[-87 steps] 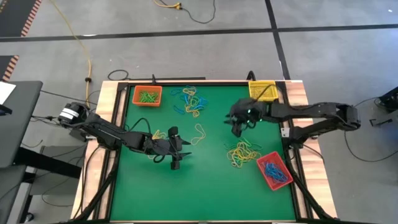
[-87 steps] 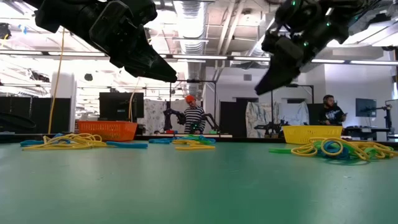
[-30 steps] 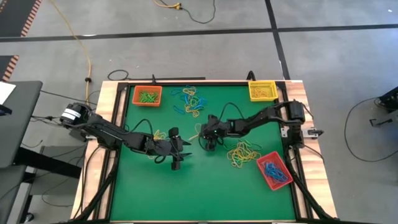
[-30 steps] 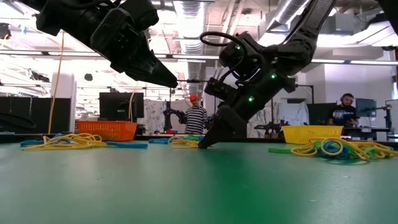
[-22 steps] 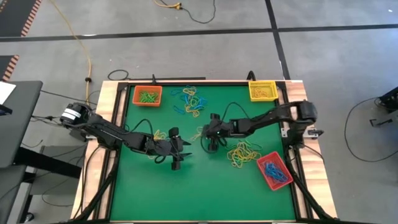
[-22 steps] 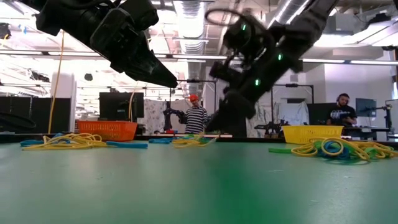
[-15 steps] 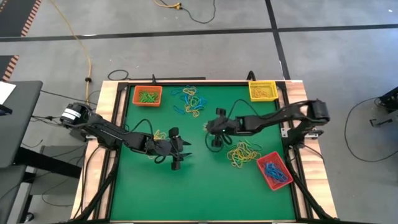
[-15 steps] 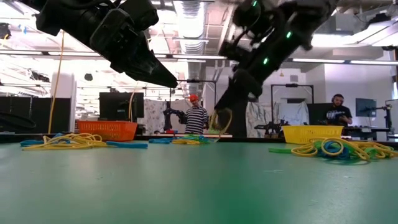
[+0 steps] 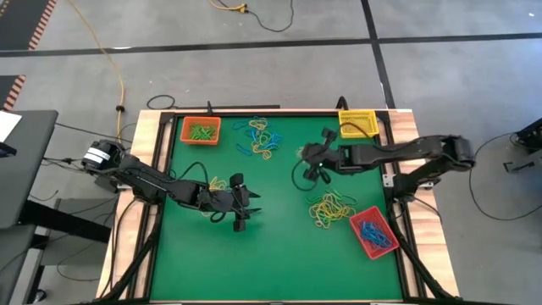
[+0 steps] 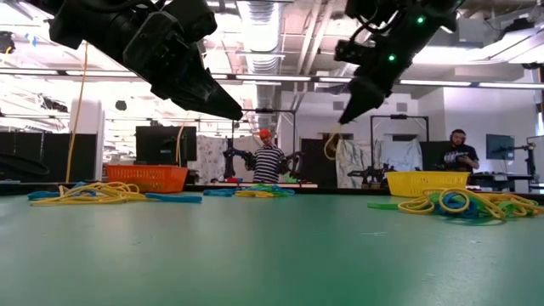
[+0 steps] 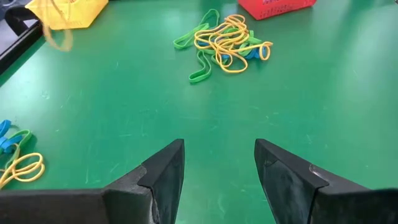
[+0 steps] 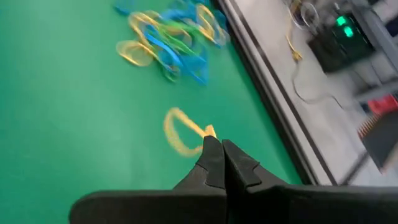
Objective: Sort rubber bands into baskets
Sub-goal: Put the yellow rubber band into the yellow bin
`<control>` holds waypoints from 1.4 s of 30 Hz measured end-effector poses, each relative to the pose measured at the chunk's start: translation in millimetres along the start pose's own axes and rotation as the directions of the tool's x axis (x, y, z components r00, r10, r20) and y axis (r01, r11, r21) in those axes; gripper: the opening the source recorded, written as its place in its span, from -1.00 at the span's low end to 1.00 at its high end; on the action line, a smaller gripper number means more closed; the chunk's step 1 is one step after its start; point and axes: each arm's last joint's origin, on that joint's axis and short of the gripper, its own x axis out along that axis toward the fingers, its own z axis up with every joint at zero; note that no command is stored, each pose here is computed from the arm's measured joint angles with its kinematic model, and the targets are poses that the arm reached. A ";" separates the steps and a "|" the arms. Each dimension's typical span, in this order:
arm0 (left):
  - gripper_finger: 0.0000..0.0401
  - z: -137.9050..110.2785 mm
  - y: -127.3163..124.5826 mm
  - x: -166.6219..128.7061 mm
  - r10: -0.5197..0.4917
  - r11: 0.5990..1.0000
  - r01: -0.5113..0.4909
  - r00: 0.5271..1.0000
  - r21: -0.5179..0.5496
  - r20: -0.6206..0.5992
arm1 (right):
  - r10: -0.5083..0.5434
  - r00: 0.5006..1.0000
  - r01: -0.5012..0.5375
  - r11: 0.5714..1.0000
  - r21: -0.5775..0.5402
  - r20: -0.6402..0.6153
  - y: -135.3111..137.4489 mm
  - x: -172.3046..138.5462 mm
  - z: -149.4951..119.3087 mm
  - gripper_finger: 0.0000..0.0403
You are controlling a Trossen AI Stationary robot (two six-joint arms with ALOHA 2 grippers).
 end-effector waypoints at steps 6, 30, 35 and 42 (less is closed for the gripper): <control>-0.08 -0.1 0.0 0.0 0.000 1.000 0.000 1.000 -0.002 0.000 | -0.075 0.991 0.084 0.993 0.079 -0.110 -34.9 -2.5 -12.3 -0.94; -0.08 -0.1 0.0 0.0 0.000 1.000 0.000 1.000 -0.002 0.000 | -0.269 0.817 0.412 0.892 0.189 -0.511 -146.6 19.1 -69.0 -0.94; -0.08 -0.1 0.0 0.0 0.000 1.000 0.000 1.000 -0.002 0.000 | -0.202 0.828 0.390 0.878 0.277 -0.523 -160.4 23.6 -78.8 -0.93; -0.08 -0.1 -0.1 0.0 -0.001 1.000 0.001 1.000 -0.003 0.000 | -0.163 0.826 0.378 0.870 0.317 -0.539 -164.0 42.0 -98.0 -0.93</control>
